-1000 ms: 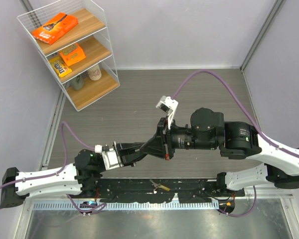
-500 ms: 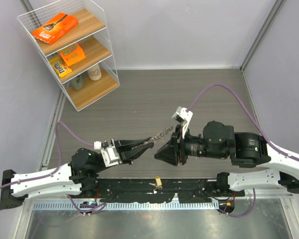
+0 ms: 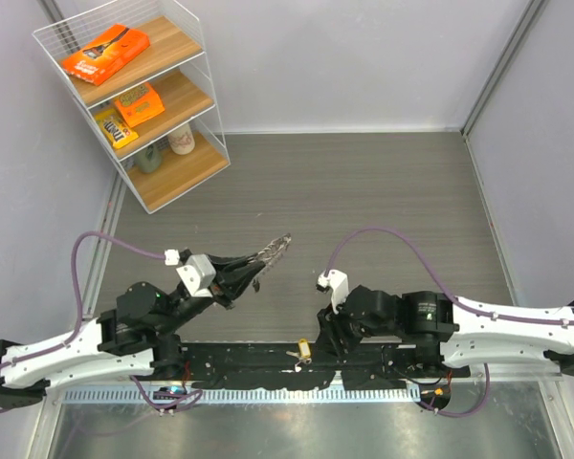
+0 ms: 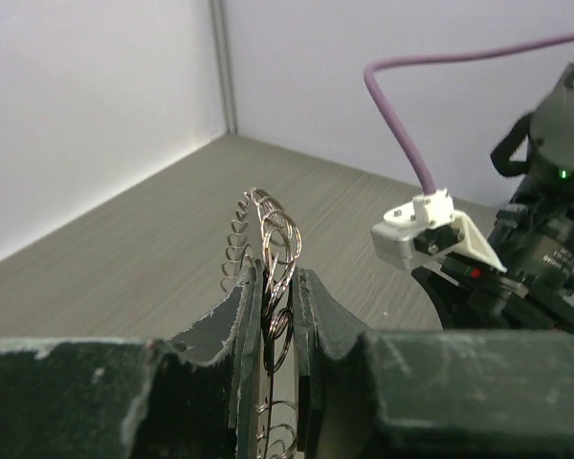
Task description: Put the keys on the keyring
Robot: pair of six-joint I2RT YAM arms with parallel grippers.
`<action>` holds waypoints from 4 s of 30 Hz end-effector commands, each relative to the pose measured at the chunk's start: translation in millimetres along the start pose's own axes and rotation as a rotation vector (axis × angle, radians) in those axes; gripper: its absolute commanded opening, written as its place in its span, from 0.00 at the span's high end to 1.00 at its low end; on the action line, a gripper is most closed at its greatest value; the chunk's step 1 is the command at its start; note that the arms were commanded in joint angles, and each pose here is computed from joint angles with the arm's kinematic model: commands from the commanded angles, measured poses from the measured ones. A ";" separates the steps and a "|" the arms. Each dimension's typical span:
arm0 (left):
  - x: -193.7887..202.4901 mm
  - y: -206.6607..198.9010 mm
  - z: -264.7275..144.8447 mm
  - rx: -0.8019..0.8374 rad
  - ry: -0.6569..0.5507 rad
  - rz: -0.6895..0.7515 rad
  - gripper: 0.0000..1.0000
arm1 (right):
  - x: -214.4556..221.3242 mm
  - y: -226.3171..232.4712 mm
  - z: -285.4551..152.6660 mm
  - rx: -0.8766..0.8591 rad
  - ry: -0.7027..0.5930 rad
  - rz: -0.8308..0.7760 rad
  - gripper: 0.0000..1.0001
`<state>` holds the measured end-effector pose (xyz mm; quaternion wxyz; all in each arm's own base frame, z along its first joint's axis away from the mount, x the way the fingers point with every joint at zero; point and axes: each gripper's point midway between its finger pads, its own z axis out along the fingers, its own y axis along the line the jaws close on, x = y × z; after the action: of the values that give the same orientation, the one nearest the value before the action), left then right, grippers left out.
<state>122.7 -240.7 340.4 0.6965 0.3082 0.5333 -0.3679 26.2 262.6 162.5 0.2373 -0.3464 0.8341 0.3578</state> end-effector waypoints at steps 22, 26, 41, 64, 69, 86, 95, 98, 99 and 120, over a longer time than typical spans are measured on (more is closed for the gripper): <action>30.7 16.1 -42.5 -0.091 0.186 -0.145 1.00 | 69.6 -5.1 80.8 -0.100 0.035 0.591 0.53; 29.0 17.7 -47.3 -0.091 0.170 -0.150 1.00 | 75.1 -12.3 83.0 -0.059 0.039 0.612 0.53; 24.5 18.3 -53.1 -0.082 0.158 -0.154 1.00 | 84.4 -34.1 99.8 0.037 0.011 0.676 0.57; 30.5 18.3 -56.6 -0.080 0.173 -0.149 1.00 | 91.0 -44.2 112.4 0.081 0.007 0.689 0.92; 30.1 16.9 -55.1 -0.074 0.173 -0.151 1.00 | 78.2 -43.9 103.3 0.116 -0.003 0.591 0.94; -1.7 -33.8 -40.0 0.210 0.106 -0.161 1.00 | -10.0 7.1 5.9 -0.012 -0.050 -0.027 0.94; -5.2 -54.1 -33.7 0.306 0.121 -0.190 1.00 | -31.8 -19.4 -17.5 0.190 -0.083 -0.063 0.94; -5.9 -50.2 -34.8 0.282 0.120 -0.206 1.00 | -24.5 -43.9 -9.1 0.301 -0.097 -0.020 0.94; -6.6 -44.4 -34.2 0.248 0.116 -0.210 1.00 | -20.4 -53.1 -3.6 0.338 -0.092 -0.001 0.95; 10.1 -22.6 -31.0 0.122 0.167 -0.162 1.00 | 33.7 -171.6 66.3 0.596 -0.105 0.316 0.93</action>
<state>84.4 -233.4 287.7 0.5637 0.3618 0.6140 -0.4176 122.2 206.7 16.2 0.2795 -0.1314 0.9391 0.1504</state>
